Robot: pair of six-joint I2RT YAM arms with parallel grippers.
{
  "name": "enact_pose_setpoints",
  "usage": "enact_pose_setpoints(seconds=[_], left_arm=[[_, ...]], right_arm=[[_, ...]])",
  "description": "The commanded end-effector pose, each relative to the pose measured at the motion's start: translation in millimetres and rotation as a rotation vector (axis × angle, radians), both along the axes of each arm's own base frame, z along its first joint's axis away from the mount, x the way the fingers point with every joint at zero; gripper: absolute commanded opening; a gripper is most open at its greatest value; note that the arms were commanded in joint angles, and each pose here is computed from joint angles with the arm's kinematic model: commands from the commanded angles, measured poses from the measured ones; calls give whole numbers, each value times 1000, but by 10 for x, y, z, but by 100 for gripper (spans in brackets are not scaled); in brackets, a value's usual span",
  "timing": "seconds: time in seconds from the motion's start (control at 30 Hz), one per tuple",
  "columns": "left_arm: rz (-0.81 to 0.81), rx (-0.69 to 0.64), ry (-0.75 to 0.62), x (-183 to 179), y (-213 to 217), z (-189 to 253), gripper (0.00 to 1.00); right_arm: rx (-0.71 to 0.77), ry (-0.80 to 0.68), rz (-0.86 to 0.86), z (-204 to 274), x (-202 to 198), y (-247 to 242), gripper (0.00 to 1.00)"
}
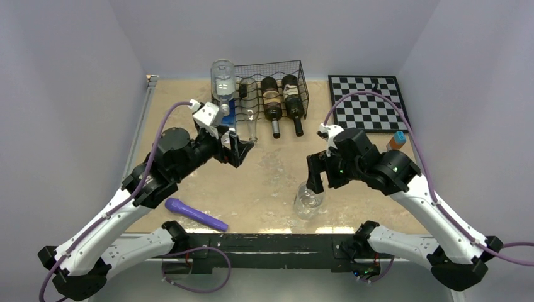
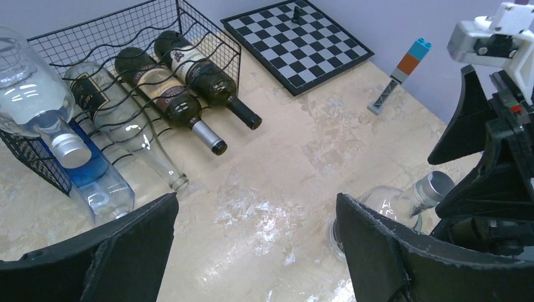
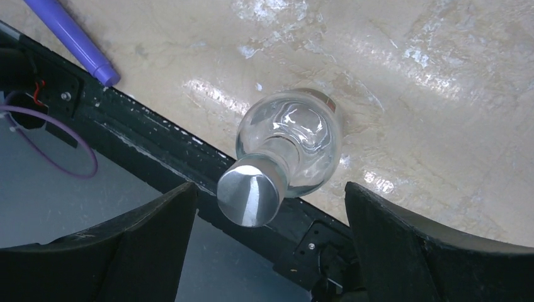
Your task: Put the wine bottle on the wine rack
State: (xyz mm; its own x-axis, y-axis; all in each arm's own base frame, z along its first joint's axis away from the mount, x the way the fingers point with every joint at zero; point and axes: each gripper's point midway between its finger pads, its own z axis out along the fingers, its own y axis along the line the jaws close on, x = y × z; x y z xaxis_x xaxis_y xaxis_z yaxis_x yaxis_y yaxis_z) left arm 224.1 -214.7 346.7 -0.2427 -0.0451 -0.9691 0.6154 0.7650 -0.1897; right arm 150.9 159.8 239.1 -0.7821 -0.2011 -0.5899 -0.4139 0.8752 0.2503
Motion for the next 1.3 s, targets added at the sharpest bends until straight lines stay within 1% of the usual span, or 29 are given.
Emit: enact_pose_setpoints(seconds=[0.0,0.1,0.17,0.27,0.33,0.4,0.6,0.67,0.73,0.83,0.87,0.93,1.1,1.2,1.27], left_arm=[[19,6,20,1,39,-63,99],[16,9,24,-2,35,-86,99],[15,13,23,1,33,-104,99],[46,18,16,31,84,-113,99],[100,14,1,72,175,-96,99],[115,17,-13,77,218,-83,99],[109,34,-5,67,220,-126,99],[105,37,2,69,205,-150,99],[99,37,8,66,190,-166,99],[80,35,17,54,151,-194,99],[72,34,20,49,135,-202,99],[54,38,27,32,107,-243,99],[-5,52,45,-51,49,-373,99],[-69,60,57,-140,-13,-481,99],[-148,64,78,-251,-96,-596,99]], right_arm=[[-21,11,1,-20,11,71,89],[-58,25,5,-81,15,89,84],[-79,35,9,-120,15,104,80],[-114,54,18,-195,12,133,70],[-133,69,27,-232,1,155,61],[-152,88,37,-267,-14,178,56],[-195,105,50,-303,-41,186,53],[-211,108,52,-307,-40,174,48],[-218,107,57,-292,-35,178,32],[-212,105,69,-267,-25,212,2],[-204,104,74,-252,-18,235,0],[-169,98,92,-196,-10,314,0],[-29,82,152,49,-9,600,0],[55,52,181,238,50,794,0],[89,24,187,354,129,899,0]])
